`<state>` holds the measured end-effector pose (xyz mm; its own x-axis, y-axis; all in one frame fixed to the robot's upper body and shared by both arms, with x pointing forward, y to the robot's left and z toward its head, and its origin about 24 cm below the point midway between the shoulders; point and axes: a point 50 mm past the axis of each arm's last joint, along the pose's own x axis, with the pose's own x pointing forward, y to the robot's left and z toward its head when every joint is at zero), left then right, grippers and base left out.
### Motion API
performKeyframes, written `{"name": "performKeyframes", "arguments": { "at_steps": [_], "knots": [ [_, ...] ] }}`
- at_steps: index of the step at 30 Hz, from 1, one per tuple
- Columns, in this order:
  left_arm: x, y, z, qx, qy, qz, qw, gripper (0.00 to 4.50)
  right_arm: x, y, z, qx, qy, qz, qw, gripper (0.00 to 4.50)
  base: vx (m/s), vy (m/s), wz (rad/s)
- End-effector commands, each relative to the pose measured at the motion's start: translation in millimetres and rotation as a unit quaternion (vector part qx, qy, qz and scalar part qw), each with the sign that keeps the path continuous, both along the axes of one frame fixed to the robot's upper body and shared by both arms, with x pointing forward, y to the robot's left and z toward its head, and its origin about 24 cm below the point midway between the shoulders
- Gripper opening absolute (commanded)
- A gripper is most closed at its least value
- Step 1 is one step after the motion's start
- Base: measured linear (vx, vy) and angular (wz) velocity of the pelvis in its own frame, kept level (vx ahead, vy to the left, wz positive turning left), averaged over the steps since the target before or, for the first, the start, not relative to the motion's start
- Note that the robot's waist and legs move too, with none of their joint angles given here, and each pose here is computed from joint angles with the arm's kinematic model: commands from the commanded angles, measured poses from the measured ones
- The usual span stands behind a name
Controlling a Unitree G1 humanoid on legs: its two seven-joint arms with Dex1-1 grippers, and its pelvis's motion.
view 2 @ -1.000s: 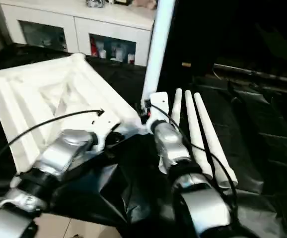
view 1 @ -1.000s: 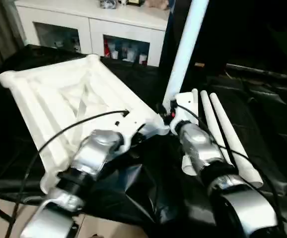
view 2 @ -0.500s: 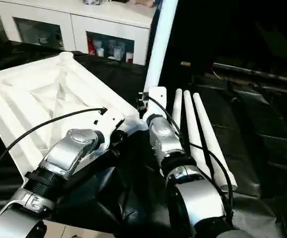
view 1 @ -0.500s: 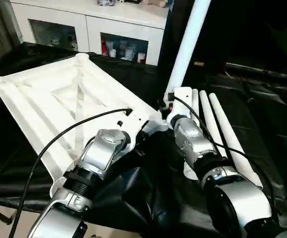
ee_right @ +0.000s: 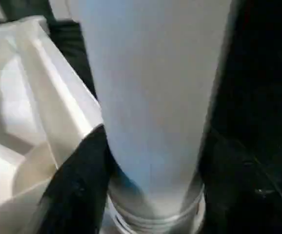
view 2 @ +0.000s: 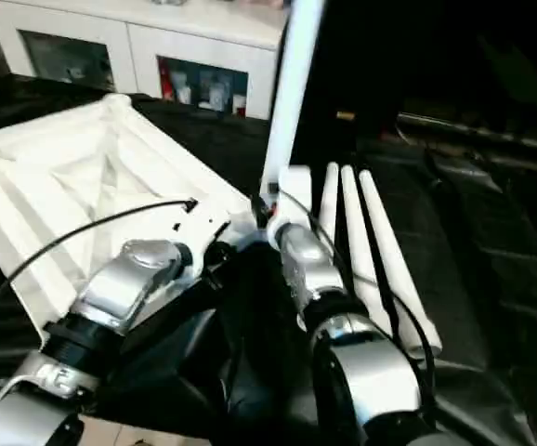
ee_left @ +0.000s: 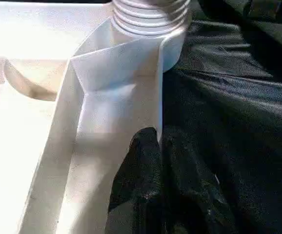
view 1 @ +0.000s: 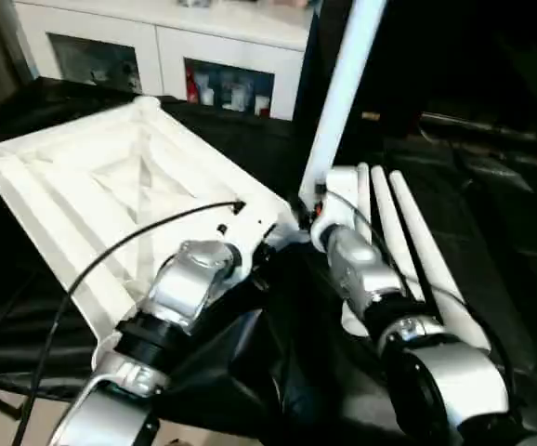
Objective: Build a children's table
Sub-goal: Insert table leg to table base
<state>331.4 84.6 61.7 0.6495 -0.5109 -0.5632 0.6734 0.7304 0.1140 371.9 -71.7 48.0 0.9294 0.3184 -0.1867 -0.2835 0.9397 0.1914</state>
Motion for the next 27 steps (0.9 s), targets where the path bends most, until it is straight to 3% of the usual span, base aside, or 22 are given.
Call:
{"name": "performKeyframes", "arguments": {
  "at_steps": [1,11,16,19,24,27],
  "knots": [
    [3.5,-1.4,5.9,0.005,-0.015,0.005,1.0,0.0,-15.1,10.3,-26.3,0.004,0.064,0.043,0.997,3.05,0.0,0.0,0.0],
    [3.8,2.1,11.0,0.008,-0.032,-0.023,0.999,0.0,-8.9,7.8,-8.8,0.013,0.01,0.105,0.994,3.96,0.0,0.0,0.0],
    [0.3,6.6,14.1,-0.004,-0.037,-0.058,0.998,0.0,-3.6,-6.6,4.1,0.016,-0.019,0.132,0.991,4.46,0.0,0.0,0.0],
    [-1.4,15.2,17.2,-0.005,-0.051,-0.091,0.995,0.0,-5.2,-24.7,11.9,-0.002,-0.031,0.197,0.98,4.46,0.0,0.0,0.0],
    [-7.4,22.1,19.7,-0.009,-0.058,-0.144,0.988,0.0,-16.1,-39.5,12.6,-0.039,-0.028,0.283,0.958,4.46,0.0,0.0,0.0],
    [-15.7,22.3,22.1,-0.019,-0.066,-0.198,0.978,0.0,-17.4,-47.7,16.2,-0.054,-0.037,0.286,0.956,4.46,0.0,0.0,0.0]
  ]
}}
